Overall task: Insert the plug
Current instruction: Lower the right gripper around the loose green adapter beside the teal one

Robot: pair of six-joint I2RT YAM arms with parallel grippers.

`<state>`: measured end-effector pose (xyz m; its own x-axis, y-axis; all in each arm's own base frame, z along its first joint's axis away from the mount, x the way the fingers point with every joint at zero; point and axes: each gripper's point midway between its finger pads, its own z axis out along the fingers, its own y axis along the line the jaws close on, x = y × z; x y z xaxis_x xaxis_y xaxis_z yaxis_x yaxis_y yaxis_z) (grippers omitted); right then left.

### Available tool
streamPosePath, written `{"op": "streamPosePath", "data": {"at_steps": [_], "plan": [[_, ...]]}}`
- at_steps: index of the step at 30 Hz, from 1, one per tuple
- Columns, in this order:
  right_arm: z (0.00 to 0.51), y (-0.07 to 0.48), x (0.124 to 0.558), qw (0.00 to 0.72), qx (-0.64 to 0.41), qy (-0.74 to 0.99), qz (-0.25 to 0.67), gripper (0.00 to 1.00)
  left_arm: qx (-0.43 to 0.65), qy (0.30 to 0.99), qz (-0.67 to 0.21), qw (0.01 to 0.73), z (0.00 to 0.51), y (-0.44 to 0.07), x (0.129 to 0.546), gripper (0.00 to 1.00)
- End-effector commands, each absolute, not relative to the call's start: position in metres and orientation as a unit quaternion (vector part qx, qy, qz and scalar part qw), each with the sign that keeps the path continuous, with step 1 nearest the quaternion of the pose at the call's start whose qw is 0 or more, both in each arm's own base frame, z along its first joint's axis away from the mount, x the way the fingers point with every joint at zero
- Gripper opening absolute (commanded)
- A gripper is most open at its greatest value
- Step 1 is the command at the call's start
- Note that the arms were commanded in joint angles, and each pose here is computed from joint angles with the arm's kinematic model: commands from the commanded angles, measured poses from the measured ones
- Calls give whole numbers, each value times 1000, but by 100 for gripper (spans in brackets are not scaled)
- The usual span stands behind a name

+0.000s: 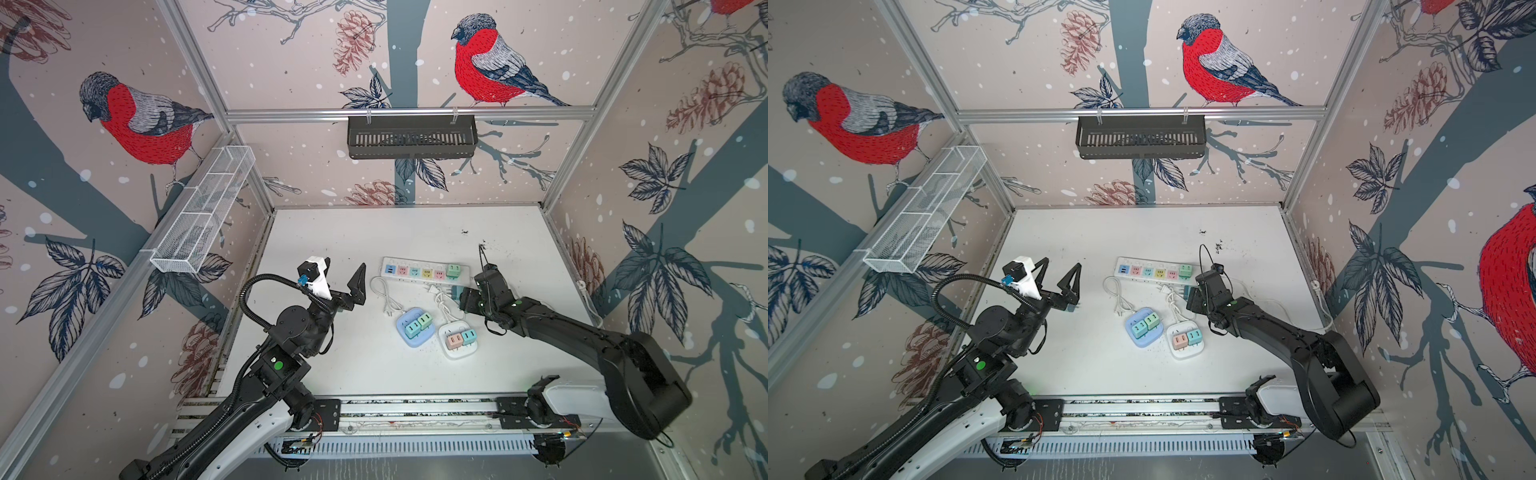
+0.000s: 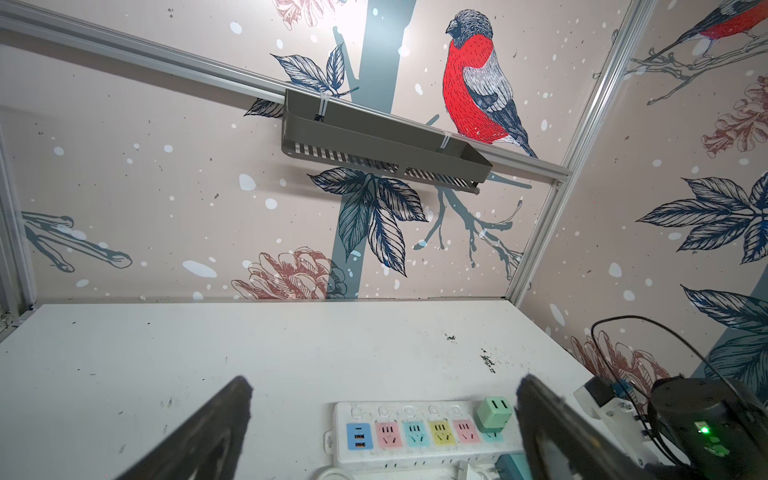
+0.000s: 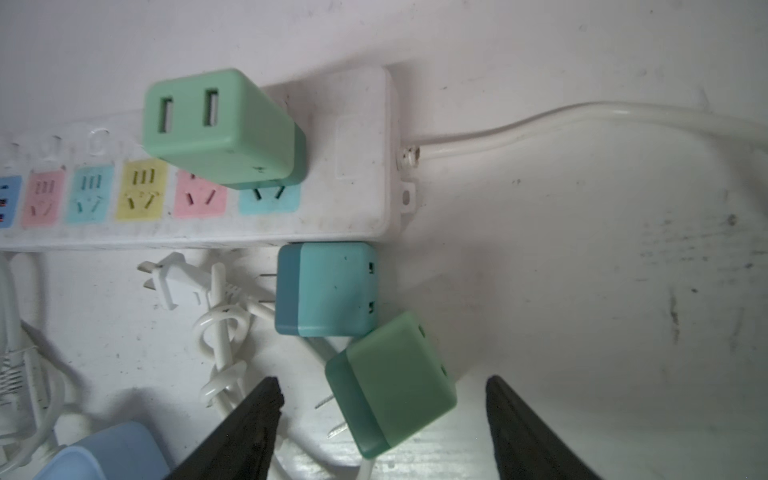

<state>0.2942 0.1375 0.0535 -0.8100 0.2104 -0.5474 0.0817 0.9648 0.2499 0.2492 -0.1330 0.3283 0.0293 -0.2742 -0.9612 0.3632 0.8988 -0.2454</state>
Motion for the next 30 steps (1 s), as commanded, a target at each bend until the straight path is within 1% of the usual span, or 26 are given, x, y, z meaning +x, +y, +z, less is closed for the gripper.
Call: {"op": "streamPosePath", "data": {"at_steps": [1, 12, 19, 30], "plan": [[48, 134, 297, 296, 74, 949, 83, 78, 35, 655, -224, 721, 332, -134, 250, 98], [33, 136, 304, 282, 67, 956, 48, 79, 40, 654, -225, 722, 333, -135, 249, 98], [27, 124, 293, 279, 72, 957, 20, 79, 41, 652, -224, 723, 334, -134, 248, 99], [29, 100, 276, 292, 105, 951, 13, 78, 42, 650, -229, 723, 335, -134, 246, 99]]}}
